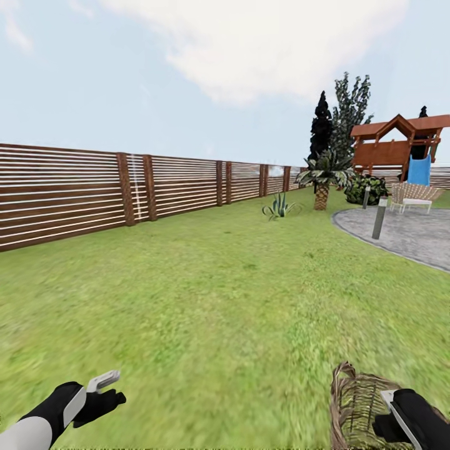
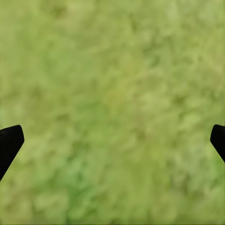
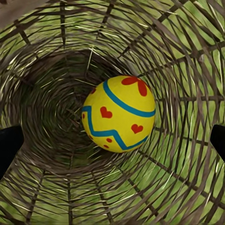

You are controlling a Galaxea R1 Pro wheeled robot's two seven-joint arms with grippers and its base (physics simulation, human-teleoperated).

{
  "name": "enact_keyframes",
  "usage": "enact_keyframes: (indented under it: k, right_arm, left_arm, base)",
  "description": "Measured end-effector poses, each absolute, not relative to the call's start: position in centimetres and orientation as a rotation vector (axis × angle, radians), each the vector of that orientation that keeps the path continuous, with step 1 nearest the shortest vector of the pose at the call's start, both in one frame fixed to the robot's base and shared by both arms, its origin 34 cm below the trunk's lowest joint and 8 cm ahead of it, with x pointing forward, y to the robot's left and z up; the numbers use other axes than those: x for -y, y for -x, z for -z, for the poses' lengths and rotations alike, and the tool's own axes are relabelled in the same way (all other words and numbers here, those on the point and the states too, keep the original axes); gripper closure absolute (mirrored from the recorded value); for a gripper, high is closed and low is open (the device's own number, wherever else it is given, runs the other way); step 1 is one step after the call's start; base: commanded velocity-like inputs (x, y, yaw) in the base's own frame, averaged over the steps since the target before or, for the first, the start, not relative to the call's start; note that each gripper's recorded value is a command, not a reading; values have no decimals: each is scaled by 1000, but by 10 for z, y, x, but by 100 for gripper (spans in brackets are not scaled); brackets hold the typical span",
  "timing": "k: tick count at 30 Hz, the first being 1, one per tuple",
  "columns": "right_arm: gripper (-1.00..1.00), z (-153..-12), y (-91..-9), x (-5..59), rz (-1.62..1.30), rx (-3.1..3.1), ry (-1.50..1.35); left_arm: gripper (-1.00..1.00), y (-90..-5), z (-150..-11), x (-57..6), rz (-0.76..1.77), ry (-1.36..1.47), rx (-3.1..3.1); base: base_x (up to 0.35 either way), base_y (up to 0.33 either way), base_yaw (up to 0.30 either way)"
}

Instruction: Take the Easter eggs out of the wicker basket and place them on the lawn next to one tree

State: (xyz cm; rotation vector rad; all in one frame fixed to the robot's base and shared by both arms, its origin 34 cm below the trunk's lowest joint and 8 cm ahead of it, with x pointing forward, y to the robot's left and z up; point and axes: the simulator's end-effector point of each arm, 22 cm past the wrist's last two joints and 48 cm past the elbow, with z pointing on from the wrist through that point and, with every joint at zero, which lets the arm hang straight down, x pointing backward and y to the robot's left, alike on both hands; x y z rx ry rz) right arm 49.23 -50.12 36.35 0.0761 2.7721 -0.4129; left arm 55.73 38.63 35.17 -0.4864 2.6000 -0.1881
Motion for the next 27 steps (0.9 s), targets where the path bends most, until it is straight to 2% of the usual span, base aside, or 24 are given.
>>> enact_keyframes:
  k: [27]
  right_arm:
    - [-100, -316, -474, 501, 428, -2881, -55]
  left_arm:
    - [-100, -538, -296, -379, 178, 506, -2709]
  base:
    - [0, 0, 0]
